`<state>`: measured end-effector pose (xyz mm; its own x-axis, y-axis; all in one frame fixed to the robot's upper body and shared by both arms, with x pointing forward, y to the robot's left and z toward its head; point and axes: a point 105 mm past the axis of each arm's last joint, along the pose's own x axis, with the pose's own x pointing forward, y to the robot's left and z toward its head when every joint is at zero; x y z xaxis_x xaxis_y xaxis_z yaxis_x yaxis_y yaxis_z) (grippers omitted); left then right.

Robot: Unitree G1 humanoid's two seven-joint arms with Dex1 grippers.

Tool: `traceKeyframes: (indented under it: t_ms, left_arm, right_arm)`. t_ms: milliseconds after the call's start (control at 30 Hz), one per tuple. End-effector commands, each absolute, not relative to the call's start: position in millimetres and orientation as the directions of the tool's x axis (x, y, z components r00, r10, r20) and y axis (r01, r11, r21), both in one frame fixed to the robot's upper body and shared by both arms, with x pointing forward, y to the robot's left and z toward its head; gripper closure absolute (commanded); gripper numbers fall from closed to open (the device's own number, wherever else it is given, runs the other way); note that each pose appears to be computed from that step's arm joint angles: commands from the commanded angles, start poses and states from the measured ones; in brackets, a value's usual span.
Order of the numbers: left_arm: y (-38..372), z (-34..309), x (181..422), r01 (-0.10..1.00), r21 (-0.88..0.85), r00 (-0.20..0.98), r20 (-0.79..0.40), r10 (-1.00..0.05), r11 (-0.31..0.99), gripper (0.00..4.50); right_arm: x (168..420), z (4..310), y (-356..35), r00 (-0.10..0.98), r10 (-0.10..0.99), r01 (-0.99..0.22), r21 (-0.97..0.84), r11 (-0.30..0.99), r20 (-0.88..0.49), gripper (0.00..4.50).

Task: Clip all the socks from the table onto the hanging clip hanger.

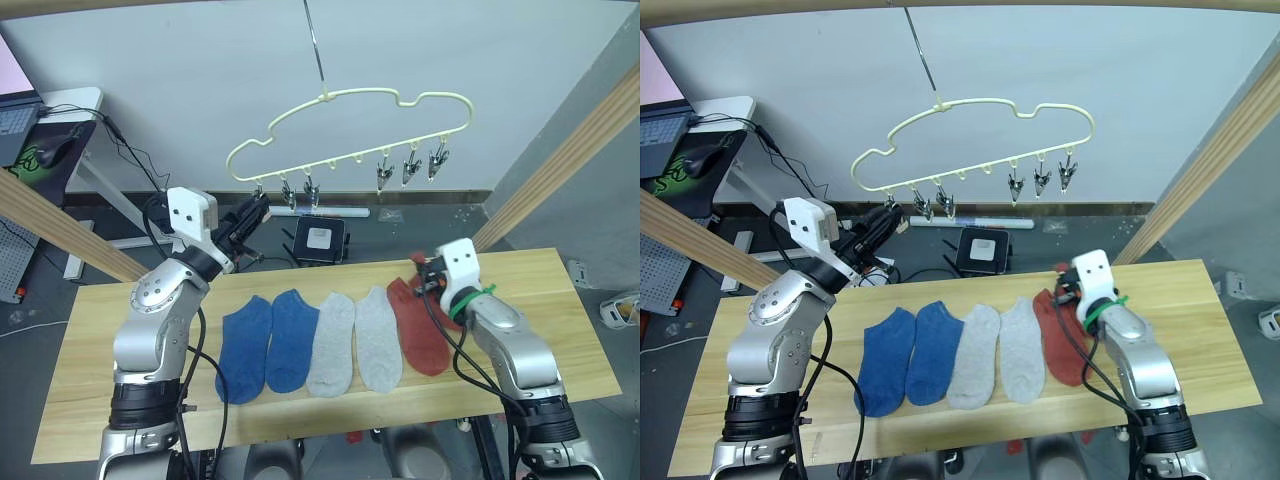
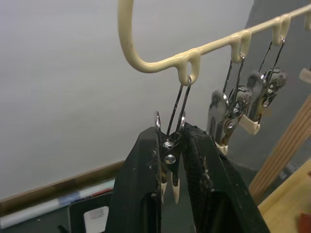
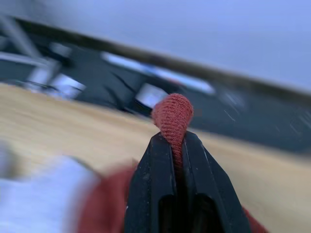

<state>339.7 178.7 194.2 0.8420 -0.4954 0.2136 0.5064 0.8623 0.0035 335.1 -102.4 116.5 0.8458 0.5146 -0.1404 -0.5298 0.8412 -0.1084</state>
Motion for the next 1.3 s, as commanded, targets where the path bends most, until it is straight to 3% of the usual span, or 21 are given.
traceKeyframes:
  t_ms: [33,233,433,833,1300]
  left_arm:
    - [180,204,332,0.537,-0.036,0.826,0.226,-0.517,0.842,4.13]
    - [176,214,326,0.581,-0.134,0.807,0.228,-0.545,0.803,4.13]
    - [178,221,325,0.591,-0.246,0.805,0.247,-0.54,0.768,4.13]
    - [174,228,319,0.619,-0.356,0.785,0.251,-0.567,0.7,4.13]
    - [168,229,313,0.636,-0.385,0.77,0.262,-0.582,0.668,4.14]
  right_arm:
    - [315,154,-55,0.715,0.699,-0.694,-0.121,0.71,-0.001,4.5]
    - [300,176,-9,0.572,0.815,-0.798,-0.167,0.579,0.094,4.5]
    - [301,178,15,0.523,0.844,-0.817,-0.213,0.536,0.116,4.5]
    - [309,181,52,0.512,0.846,-0.816,-0.226,0.533,0.146,4.5]
    - [312,181,67,0.482,0.857,-0.863,-0.072,0.5,0.182,4.5]
